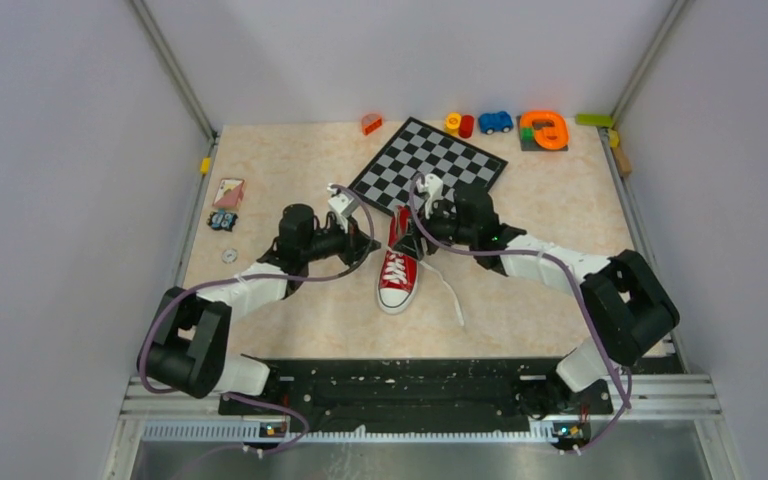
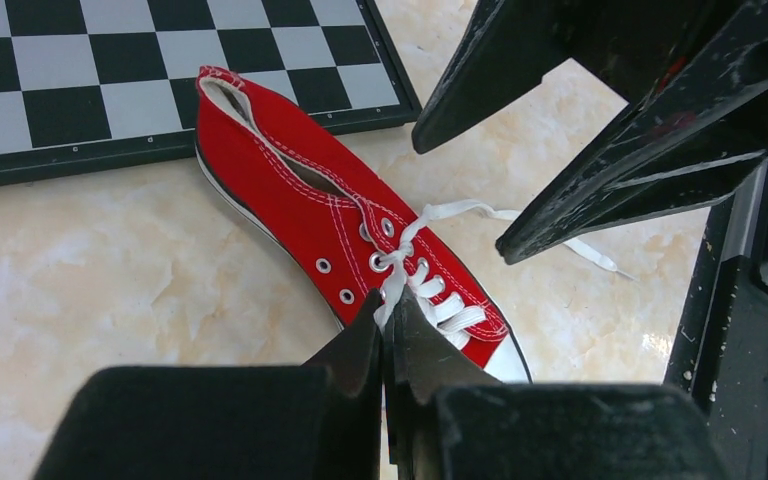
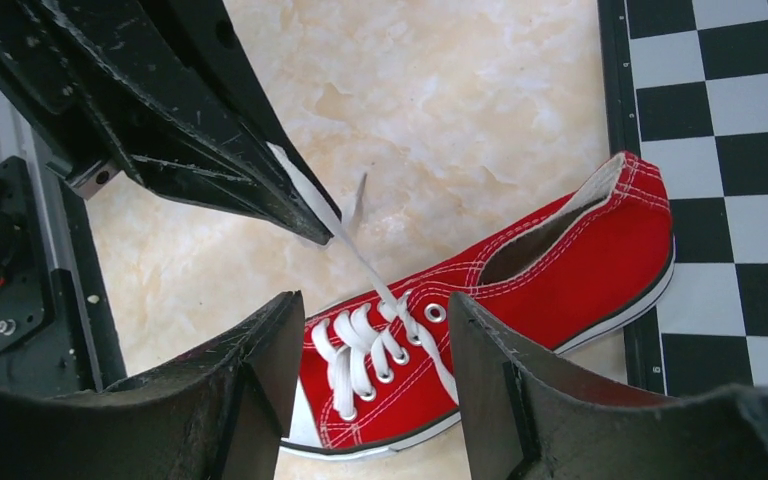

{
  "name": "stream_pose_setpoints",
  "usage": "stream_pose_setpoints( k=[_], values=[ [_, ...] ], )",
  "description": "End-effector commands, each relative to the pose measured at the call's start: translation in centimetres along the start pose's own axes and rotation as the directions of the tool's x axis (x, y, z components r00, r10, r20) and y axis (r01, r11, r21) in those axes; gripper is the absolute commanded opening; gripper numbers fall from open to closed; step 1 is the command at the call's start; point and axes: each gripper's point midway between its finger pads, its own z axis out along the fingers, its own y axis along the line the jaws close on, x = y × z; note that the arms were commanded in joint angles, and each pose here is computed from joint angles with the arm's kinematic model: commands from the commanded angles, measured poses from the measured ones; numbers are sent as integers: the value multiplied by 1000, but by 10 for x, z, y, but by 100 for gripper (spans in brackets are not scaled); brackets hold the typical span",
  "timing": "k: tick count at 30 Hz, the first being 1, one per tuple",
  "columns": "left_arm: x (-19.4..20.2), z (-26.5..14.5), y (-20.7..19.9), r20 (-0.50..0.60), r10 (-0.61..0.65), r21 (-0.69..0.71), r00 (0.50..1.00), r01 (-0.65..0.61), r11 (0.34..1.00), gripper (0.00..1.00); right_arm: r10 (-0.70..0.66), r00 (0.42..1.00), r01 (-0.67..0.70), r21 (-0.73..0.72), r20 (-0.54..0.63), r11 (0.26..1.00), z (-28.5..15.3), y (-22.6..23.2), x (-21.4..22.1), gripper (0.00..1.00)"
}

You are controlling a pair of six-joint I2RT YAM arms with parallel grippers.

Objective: Tie the shoes
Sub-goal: Wrap the shoelace around the shoelace.

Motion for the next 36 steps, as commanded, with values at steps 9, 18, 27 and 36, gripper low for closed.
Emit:
stream_pose_setpoints(
  k=[9,18,27,36],
  values=[
    [-31,4,-2,117,16,19,993,-19,1000,0,95,993,-109,271,66,956,9,-48,-11,86],
    [-24,3,1,133,-9,5,991,8,1000,10,346,934,-346,455,88,820,16,-89,6,79],
    [-23,6,0,161,-18,20,987,15,1000,13,448,887,-450,435,114,780,39,-94,16,76],
    [-29,0,0,210,-8,7,978,6,1000,8,457,874,-484,355,164,799,49,-91,-8,17]
  ],
)
